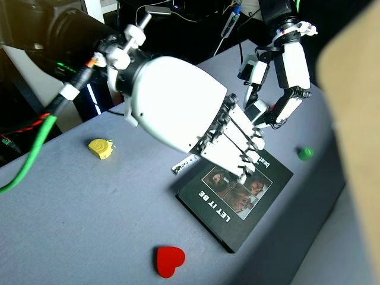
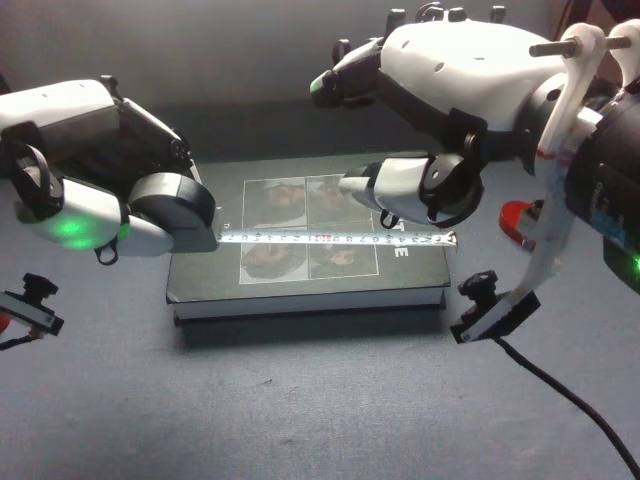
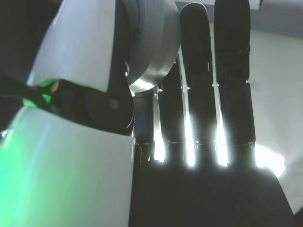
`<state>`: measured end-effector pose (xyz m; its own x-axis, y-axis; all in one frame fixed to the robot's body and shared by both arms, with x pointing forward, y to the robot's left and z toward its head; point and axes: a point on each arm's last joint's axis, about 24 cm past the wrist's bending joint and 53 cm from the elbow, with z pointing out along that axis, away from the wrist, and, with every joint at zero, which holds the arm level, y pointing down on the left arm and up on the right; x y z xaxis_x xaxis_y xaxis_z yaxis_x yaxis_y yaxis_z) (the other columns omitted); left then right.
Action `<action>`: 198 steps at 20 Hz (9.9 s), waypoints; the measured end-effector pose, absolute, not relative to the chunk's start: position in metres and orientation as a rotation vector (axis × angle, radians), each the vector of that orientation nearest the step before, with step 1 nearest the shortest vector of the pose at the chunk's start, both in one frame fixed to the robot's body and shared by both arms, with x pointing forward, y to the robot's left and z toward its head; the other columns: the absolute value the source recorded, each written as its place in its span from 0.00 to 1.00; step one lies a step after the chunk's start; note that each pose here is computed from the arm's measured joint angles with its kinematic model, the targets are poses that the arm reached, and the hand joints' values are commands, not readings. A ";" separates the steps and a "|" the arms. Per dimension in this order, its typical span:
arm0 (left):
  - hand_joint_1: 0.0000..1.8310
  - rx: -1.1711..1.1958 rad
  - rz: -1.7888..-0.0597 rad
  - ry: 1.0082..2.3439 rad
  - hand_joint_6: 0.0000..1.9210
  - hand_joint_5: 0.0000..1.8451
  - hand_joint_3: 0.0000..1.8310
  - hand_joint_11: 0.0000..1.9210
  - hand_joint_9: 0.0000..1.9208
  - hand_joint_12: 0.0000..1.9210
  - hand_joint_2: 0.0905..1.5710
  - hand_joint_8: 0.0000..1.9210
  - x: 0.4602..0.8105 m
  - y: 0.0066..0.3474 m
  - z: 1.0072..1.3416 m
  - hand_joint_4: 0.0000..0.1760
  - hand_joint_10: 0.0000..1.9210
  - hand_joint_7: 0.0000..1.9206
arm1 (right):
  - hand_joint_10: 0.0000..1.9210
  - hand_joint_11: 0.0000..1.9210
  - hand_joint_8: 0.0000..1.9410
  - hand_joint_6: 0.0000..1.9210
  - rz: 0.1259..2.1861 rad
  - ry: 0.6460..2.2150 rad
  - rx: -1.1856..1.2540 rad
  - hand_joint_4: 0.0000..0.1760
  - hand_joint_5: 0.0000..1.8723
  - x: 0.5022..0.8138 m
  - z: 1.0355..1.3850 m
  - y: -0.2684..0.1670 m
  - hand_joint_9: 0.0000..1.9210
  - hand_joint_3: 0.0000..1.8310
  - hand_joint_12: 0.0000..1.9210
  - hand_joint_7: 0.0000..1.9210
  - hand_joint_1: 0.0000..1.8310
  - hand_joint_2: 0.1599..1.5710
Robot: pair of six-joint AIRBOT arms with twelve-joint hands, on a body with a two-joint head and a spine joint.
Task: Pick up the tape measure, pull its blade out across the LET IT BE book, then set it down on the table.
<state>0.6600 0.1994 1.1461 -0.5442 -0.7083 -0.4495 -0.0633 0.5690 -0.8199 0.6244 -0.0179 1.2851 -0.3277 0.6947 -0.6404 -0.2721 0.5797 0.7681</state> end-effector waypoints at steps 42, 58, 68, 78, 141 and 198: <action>0.76 -0.620 -0.991 1.954 0.49 0.51 0.00 0.52 0.54 0.43 0.66 0.32 0.672 0.203 1.151 0.00 0.55 0.60 | 0.03 0.08 0.02 0.01 0.753 1.848 0.469 0.00 0.38 0.654 1.214 -0.018 0.35 0.00 0.60 0.39 0.58 0.72; 0.76 -0.627 -0.996 1.952 0.48 0.52 0.00 0.53 0.55 0.42 0.66 0.31 0.672 0.203 1.151 0.00 0.54 0.59 | 0.04 0.10 0.02 0.01 0.733 1.855 0.475 0.00 0.40 0.656 1.206 -0.022 0.37 0.00 0.61 0.42 0.56 0.74; 0.76 -0.631 -0.998 1.952 0.48 0.51 0.00 0.52 0.55 0.42 0.66 0.33 0.672 0.203 1.151 0.00 0.55 0.59 | 0.04 0.10 0.02 0.01 0.733 1.854 0.475 0.00 0.41 0.656 1.207 -0.022 0.37 0.00 0.61 0.42 0.57 0.74; 0.76 -0.638 -1.002 1.951 0.48 0.51 0.00 0.52 0.55 0.42 0.66 0.32 0.672 0.203 1.151 0.00 0.54 0.59 | 0.07 0.17 0.64 0.71 0.743 1.851 0.471 0.00 0.36 0.656 1.209 -0.020 0.43 0.00 0.67 0.42 0.62 0.77; 0.76 -0.657 -1.005 1.929 0.48 0.52 0.00 0.52 0.56 0.42 0.66 0.32 0.672 0.207 1.152 0.00 0.54 0.58 | 0.43 0.27 0.59 0.70 0.560 1.762 0.470 0.09 0.42 0.671 1.208 -0.132 0.38 0.00 0.73 0.44 0.64 0.74; 0.76 -0.664 -1.008 1.931 0.48 0.52 0.00 0.52 0.56 0.42 0.66 0.31 0.672 0.207 1.151 0.00 0.53 0.59 | 0.11 0.11 0.00 0.00 0.688 1.736 0.293 0.00 0.31 0.641 1.216 -0.042 0.33 0.00 0.62 0.40 0.47 0.70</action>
